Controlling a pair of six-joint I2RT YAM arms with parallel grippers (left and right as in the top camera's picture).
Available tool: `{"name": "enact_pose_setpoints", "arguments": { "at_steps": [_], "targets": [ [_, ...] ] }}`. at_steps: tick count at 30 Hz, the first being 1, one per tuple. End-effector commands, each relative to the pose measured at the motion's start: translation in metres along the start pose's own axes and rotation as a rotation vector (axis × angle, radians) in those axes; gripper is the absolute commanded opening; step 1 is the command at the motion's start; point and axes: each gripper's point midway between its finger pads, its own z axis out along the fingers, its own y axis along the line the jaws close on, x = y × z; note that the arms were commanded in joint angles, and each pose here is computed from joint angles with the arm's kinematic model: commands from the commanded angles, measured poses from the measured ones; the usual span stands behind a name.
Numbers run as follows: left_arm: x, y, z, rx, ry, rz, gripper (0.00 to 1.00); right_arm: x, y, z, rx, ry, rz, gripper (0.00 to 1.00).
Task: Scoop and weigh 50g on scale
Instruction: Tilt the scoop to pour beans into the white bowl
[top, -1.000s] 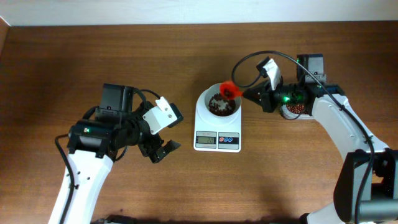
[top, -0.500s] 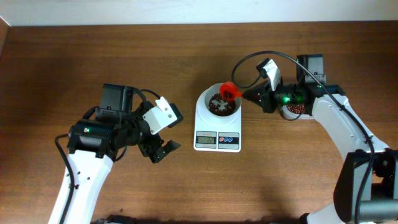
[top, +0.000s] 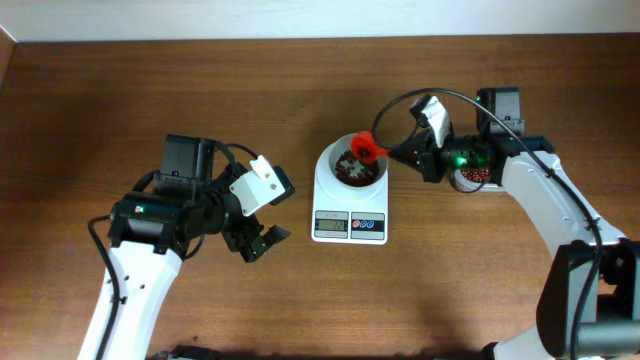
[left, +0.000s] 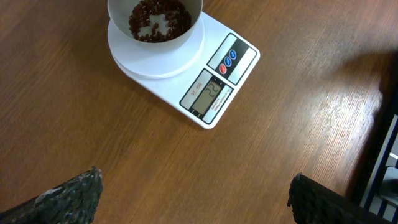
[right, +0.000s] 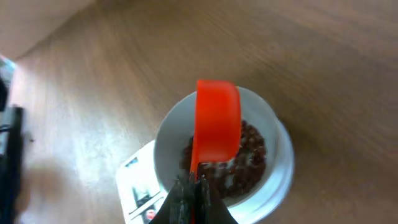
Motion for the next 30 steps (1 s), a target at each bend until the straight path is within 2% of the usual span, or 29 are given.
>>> {"name": "enact_pose_setpoints", "arguments": {
  "at_steps": [1,3,4,6,7,8,11,14,16,18,19,22,24,30],
  "targets": [
    [-0.007,0.002,-0.007,-0.020,-0.022,0.017,0.99,0.001,0.012,0.000,-0.077,-0.020,-0.018,0.04],
    [-0.007,0.002,-0.007,-0.020,-0.022,0.017,0.99,-0.002,0.022,-0.001,-0.128,-0.050,-0.099,0.04],
    [-0.007,0.002,-0.007,-0.020,-0.022,0.017,0.99,-0.001,0.012,0.000,-0.075,-0.030,-0.114,0.04],
    [-0.007,0.002,-0.007,-0.020,-0.022,0.017,0.99,0.006,-0.003,0.000,0.007,0.017,-0.029,0.04],
    [-0.007,0.002,-0.007,-0.020,-0.022,0.017,0.99,0.005,0.006,0.000,-0.039,0.004,-0.018,0.04],
    [-0.007,0.002,-0.007,-0.020,-0.022,0.017,0.99,0.003,0.015,0.000,-0.087,-0.018,-0.068,0.04],
    [-0.007,0.002,-0.007,-0.020,-0.022,0.017,0.99,0.006,0.001,0.000,-0.015,0.014,-0.078,0.04],
    [-0.007,0.002,-0.007,-0.020,-0.022,0.017,0.99,0.000,0.014,0.000,-0.086,-0.028,-0.109,0.04],
    [-0.007,0.002,-0.007,-0.020,-0.022,0.017,0.99,0.003,0.001,0.000,-0.013,0.001,-0.111,0.04],
    [-0.007,0.002,-0.007,-0.020,-0.022,0.017,0.99,-0.001,0.020,-0.001,-0.116,-0.043,-0.092,0.04],
    [-0.007,0.002,-0.007,-0.020,-0.022,0.017,0.99,-0.006,0.030,-0.003,-0.171,-0.080,-0.151,0.04],
    [-0.007,0.002,-0.007,-0.020,-0.022,0.017,0.99,-0.003,0.004,0.000,-0.036,-0.027,-0.187,0.04],
    [-0.007,0.002,-0.007,-0.020,-0.022,0.017,0.99,-0.005,0.011,0.000,-0.075,-0.045,-0.153,0.04],
    [-0.007,0.002,-0.007,-0.020,-0.022,0.017,0.99,-0.008,0.013,0.000,-0.079,-0.067,-0.334,0.04]
  ]
}}
